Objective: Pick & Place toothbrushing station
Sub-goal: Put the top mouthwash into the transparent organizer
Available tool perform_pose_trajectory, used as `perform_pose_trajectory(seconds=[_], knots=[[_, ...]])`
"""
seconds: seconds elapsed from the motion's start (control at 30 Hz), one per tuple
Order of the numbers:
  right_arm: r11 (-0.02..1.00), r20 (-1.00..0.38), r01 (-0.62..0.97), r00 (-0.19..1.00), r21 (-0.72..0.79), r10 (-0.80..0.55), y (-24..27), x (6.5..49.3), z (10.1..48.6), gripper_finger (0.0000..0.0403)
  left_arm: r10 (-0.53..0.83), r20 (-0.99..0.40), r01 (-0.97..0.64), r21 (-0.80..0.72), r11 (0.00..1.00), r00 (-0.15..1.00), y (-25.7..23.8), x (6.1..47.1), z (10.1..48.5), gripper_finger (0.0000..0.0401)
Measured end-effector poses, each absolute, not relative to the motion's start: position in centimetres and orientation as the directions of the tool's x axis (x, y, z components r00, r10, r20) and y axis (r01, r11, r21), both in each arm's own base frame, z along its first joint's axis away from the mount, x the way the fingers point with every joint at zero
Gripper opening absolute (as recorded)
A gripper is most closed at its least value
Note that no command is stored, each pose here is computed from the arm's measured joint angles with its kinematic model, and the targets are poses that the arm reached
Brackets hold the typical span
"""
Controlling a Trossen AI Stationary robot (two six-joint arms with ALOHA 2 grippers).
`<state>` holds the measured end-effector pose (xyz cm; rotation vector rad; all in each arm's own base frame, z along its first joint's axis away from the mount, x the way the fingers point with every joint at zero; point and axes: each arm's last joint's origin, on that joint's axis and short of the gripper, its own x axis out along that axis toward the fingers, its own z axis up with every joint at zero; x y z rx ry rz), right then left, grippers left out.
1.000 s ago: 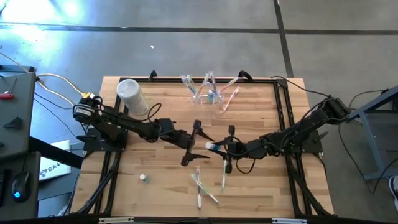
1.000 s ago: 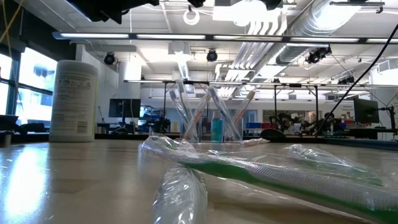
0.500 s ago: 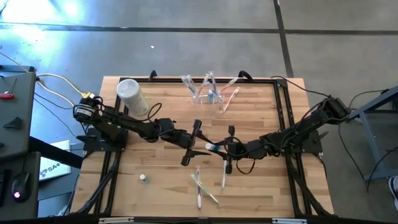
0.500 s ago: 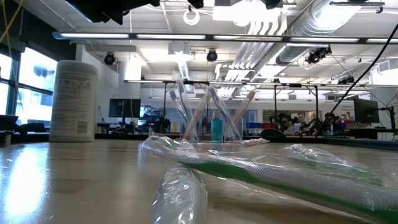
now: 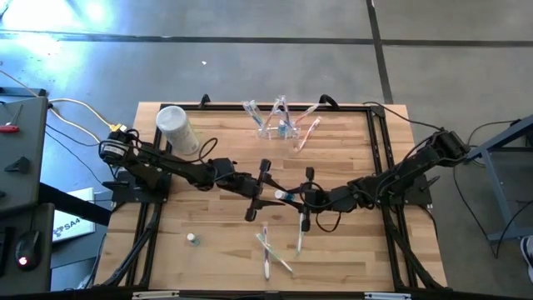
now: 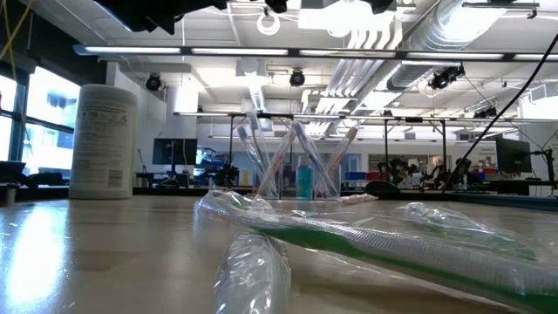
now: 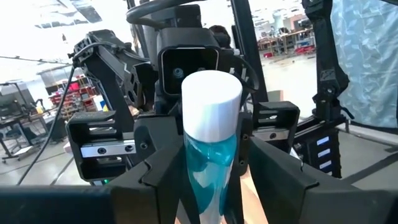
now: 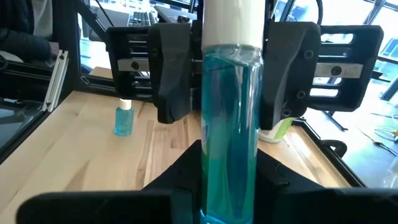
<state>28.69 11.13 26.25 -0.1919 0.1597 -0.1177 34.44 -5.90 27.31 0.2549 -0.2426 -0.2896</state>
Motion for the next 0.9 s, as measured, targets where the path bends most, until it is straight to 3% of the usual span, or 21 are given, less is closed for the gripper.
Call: perform_pose_trajectory(seconds=[0.3, 0.57, 0.7, 0.9], knots=[[0.974, -0.146, 0.109, 0.979, -0.197, -0.139, 11.08, 28.70, 26.25, 0.0068, -0.248, 0.192, 0.193, 0.268, 0.944, 0.949, -5.75, 34.54, 27.27, 0.0163], [0.975, -0.149, 0.110, 0.979, -0.194, -0.140, 10.94, 28.75, 26.22, 0.0068, -0.245, 0.187, 0.187, 0.283, 0.941, 0.951, -5.73, 34.55, 27.22, 0.0070], [0.982, -0.169, 0.093, 0.978, -0.164, -0.121, 10.54, 28.90, 26.06, 0.0072, -0.242, 0.175, 0.185, 0.291, 0.939, 0.954, -5.71, 34.57, 27.10, 0.0064], [0.988, -0.212, 0.104, 0.969, -0.111, -0.126, 10.34, 28.87, 25.62, 0.0174, -0.235, 0.133, 0.184, 0.315, 0.931, 0.963, -5.70, 34.65, 26.69, 0.0063]])
